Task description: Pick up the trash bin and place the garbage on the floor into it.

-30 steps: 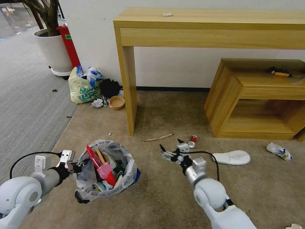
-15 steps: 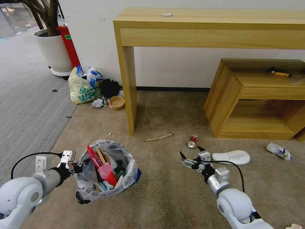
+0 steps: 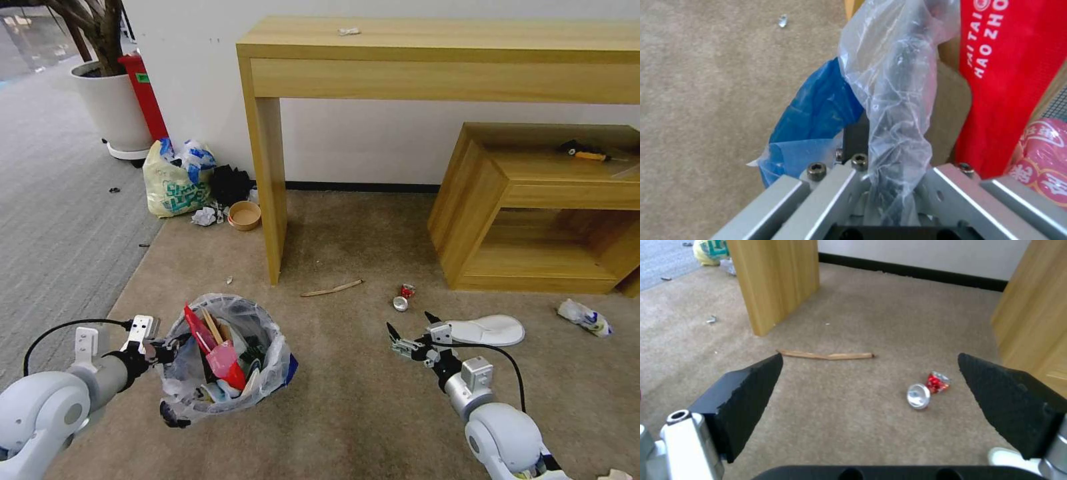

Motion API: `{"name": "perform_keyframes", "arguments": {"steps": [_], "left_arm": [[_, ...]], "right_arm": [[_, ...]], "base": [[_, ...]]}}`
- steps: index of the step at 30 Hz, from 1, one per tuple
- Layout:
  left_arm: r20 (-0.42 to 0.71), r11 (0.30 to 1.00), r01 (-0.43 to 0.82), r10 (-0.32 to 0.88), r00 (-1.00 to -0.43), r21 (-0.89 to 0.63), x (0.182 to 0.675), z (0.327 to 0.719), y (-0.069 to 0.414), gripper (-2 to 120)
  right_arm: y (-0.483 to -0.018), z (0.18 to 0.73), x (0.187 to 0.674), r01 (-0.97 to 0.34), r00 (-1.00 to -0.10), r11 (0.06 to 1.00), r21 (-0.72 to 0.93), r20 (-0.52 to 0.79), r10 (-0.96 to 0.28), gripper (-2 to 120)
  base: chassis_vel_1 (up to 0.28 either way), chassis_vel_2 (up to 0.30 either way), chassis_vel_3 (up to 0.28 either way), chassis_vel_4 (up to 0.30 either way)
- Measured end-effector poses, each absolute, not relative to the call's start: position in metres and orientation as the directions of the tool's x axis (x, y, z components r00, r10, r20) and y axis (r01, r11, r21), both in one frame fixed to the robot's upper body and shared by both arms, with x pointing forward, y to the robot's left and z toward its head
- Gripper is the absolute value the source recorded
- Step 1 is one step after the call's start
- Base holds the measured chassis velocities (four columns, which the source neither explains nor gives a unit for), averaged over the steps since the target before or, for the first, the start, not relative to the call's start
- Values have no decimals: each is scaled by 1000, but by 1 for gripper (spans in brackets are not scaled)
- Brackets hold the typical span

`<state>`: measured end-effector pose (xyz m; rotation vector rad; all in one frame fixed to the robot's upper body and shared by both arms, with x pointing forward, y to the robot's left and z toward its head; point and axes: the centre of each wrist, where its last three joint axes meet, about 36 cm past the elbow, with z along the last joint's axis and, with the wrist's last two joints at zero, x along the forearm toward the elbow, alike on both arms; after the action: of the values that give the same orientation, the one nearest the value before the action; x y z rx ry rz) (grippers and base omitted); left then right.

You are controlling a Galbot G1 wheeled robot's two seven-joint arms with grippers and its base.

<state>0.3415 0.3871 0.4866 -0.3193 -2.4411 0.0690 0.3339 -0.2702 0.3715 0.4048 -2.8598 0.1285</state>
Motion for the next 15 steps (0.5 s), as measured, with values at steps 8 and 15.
{"name": "perform_keyframes", "arguments": {"steps": [8, 15], "left_arm": [[613, 967, 214, 253, -749, -137, 338, 486, 383, 0], [612, 966, 218, 255, -749, -137, 337, 486, 381, 0]], "right_arm": [[-275, 372, 331, -285, -929, 956, -66, 266, -259, 100], [-286, 373, 324, -292, -925, 952, -88, 280, -257, 100]], "base": [[-151, -156, 147, 150], [-138, -123, 126, 129]]}}
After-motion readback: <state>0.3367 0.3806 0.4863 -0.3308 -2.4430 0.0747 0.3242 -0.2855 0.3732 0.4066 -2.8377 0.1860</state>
